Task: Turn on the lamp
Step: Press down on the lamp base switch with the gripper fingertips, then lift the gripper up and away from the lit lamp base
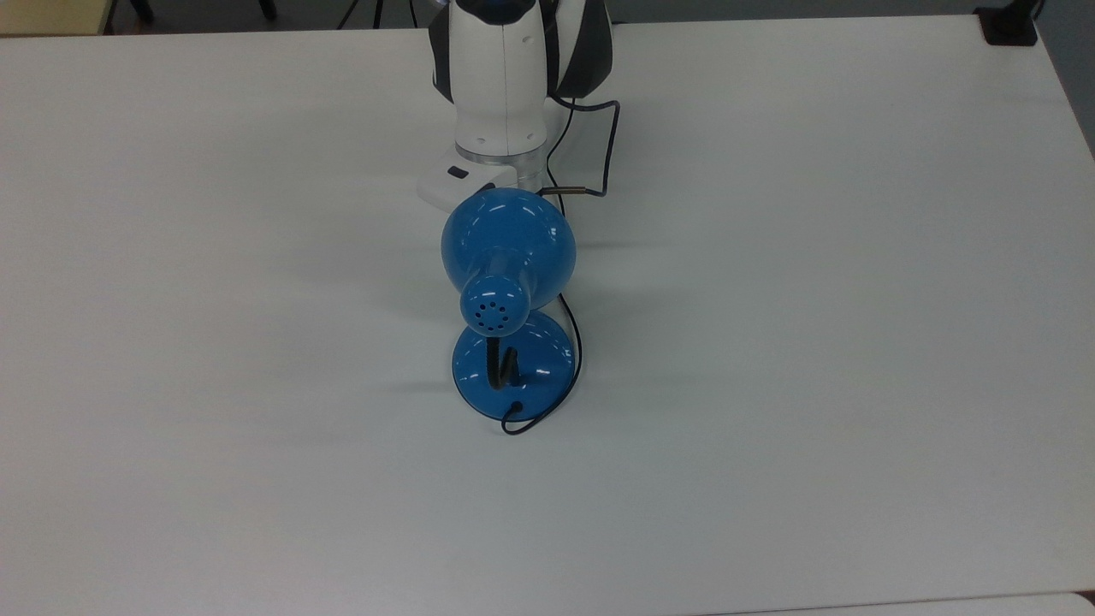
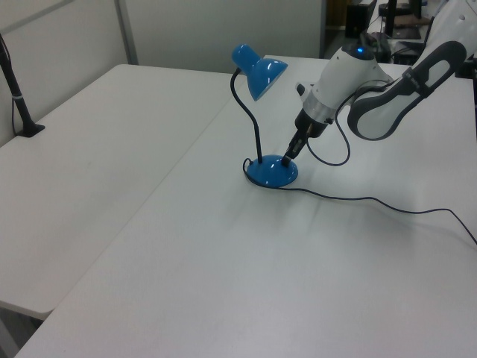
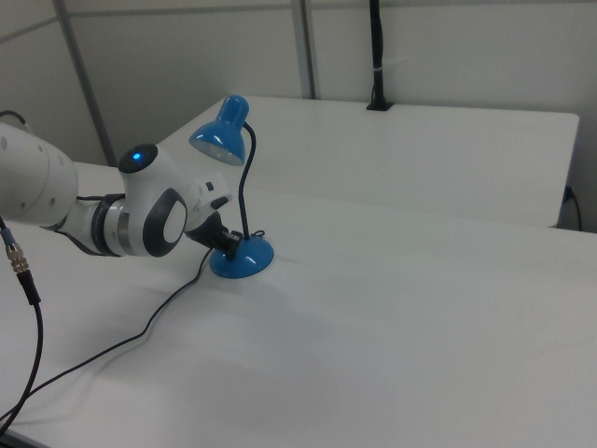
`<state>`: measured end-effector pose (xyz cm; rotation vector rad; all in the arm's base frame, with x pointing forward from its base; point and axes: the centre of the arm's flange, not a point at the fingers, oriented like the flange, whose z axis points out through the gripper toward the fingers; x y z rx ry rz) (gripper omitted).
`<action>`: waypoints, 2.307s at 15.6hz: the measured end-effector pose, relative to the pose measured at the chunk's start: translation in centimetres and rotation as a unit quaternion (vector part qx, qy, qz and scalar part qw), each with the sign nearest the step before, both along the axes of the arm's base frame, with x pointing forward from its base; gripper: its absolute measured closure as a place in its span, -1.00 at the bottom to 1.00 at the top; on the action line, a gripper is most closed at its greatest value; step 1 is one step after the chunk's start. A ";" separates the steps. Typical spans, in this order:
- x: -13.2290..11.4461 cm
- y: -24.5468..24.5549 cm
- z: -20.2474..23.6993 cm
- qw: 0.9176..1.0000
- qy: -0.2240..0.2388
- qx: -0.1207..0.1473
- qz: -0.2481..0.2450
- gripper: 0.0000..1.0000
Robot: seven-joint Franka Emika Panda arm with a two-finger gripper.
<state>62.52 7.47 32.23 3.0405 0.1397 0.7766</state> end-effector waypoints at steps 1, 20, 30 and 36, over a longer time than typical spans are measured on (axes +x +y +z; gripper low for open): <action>0.0 0.0 0.0 1.000 0.000 0.000 0.000 0.98; 0.4 0.3 0.2 1.000 -0.004 -0.003 0.008 0.98; 0.6 0.4 0.2 1.000 -0.006 -0.014 0.027 0.98; -1.5 -0.4 2.7 0.993 0.107 -0.040 0.014 0.98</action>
